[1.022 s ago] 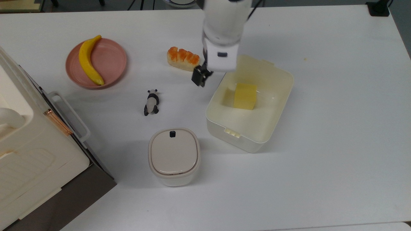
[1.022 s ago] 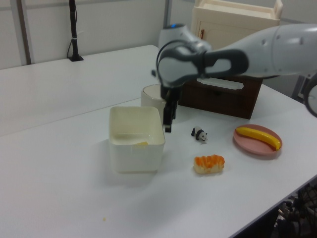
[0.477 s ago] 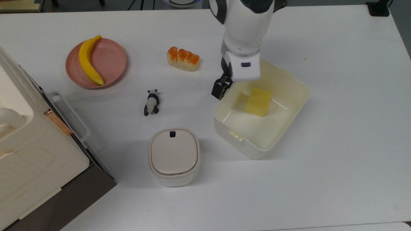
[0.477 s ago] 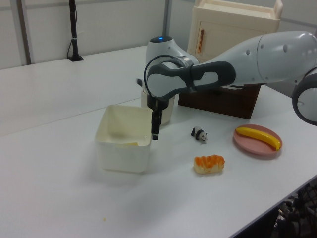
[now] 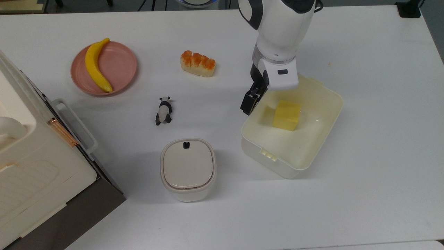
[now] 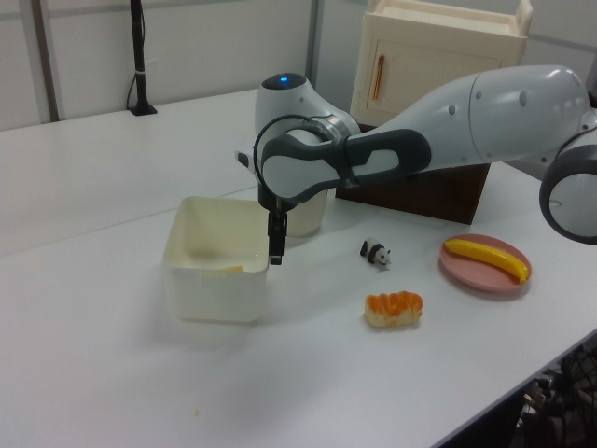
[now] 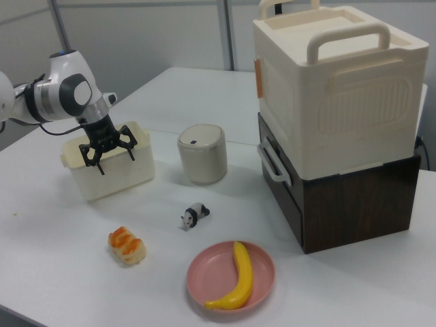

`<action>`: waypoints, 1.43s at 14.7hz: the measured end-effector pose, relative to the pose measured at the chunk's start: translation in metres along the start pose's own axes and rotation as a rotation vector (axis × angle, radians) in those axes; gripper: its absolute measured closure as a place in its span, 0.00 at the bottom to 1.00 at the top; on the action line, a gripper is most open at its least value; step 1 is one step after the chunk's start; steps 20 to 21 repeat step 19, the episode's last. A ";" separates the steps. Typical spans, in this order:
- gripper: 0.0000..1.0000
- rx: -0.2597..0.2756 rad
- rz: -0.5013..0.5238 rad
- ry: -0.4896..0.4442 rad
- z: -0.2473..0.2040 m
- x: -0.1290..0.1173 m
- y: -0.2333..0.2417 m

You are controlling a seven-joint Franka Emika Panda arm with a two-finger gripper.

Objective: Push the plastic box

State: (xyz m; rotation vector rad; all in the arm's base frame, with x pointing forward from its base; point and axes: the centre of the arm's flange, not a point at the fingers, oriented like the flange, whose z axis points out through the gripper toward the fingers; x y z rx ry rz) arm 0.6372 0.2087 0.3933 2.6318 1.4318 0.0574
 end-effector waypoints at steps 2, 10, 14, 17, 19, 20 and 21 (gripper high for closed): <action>0.00 -0.012 -0.005 0.005 -0.007 -0.002 0.004; 0.00 0.088 0.594 -0.057 -0.134 -0.128 0.047; 0.00 0.075 0.911 -0.042 -0.161 -0.156 0.056; 0.00 0.078 0.958 -0.053 -0.155 -0.168 0.064; 0.00 0.079 0.975 -0.056 -0.154 -0.169 0.065; 0.00 0.079 0.975 -0.056 -0.154 -0.169 0.065; 0.00 0.079 0.975 -0.056 -0.154 -0.169 0.065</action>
